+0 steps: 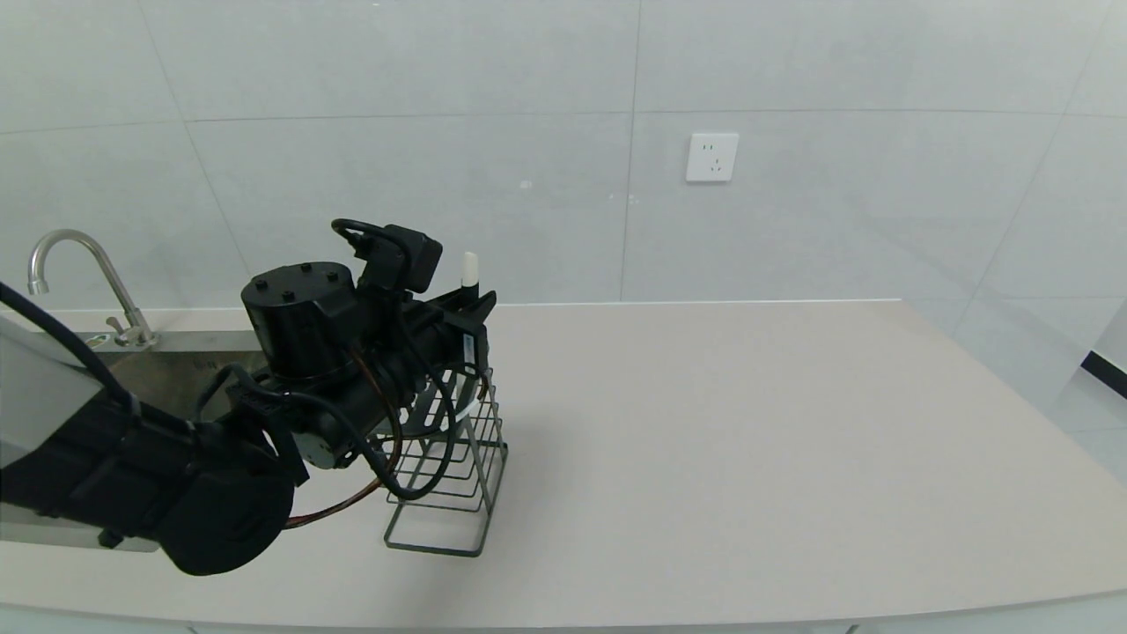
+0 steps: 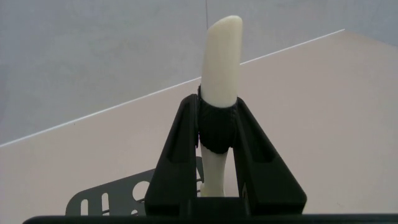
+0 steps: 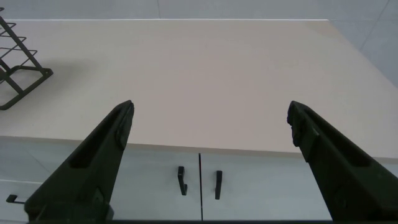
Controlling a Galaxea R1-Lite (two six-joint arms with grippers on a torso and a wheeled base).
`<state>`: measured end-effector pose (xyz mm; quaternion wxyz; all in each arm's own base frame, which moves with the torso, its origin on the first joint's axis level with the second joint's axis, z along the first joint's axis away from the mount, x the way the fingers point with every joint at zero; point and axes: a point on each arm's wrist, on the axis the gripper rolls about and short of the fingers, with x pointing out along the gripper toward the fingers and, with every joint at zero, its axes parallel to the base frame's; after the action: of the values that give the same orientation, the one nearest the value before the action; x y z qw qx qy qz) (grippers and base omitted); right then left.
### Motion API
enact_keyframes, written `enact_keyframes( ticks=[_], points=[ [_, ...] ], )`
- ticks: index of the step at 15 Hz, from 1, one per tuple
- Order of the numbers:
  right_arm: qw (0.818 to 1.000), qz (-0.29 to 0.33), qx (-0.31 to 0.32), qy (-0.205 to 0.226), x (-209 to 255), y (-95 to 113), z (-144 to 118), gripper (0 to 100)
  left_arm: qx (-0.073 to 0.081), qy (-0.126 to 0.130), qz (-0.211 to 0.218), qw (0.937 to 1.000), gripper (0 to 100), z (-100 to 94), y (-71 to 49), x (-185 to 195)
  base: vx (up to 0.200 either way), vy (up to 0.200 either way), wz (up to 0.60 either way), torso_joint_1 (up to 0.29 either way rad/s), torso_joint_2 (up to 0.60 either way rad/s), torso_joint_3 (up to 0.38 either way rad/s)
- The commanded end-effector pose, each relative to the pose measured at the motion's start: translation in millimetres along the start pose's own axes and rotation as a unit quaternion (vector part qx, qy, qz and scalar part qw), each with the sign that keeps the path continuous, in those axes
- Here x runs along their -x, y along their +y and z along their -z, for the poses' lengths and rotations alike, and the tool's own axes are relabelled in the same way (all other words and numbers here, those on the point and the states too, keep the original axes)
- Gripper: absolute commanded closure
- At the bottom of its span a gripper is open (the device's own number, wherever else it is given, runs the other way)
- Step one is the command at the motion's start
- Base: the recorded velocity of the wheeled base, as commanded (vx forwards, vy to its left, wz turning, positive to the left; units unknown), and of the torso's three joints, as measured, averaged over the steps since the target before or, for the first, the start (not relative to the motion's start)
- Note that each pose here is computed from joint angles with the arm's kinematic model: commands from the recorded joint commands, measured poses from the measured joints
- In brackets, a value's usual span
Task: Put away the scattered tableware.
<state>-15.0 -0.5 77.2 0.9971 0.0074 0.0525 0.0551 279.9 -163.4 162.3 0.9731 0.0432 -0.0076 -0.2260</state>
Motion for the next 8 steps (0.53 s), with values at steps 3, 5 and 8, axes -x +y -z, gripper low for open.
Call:
enact_keyframes(
  ticks=[3,5,8],
  points=[
    [1.0,0.0,0.0,0.0,0.0,0.0,0.0,0,0.0,0.003,-0.001,1.0,100,1.7,-0.2,-0.7,0.0,0.0,0.0,0.0,0.0,0.0],
    [1.0,0.0,0.0,0.001,-0.1,0.0,-0.1,0,0.0,0.004,-0.001,1.0,100,2.1,-0.2,-0.5,0.0,0.0,0.0,0.0,0.0,0.0],
    [1.0,0.0,0.0,0.0,0.0,0.0,0.0,0,0.012,0.015,0.0,0.9998,100,9.9,-0.4,5.1,0.0,0.0,0.0,0.0,0.0,0.0]
  ],
)
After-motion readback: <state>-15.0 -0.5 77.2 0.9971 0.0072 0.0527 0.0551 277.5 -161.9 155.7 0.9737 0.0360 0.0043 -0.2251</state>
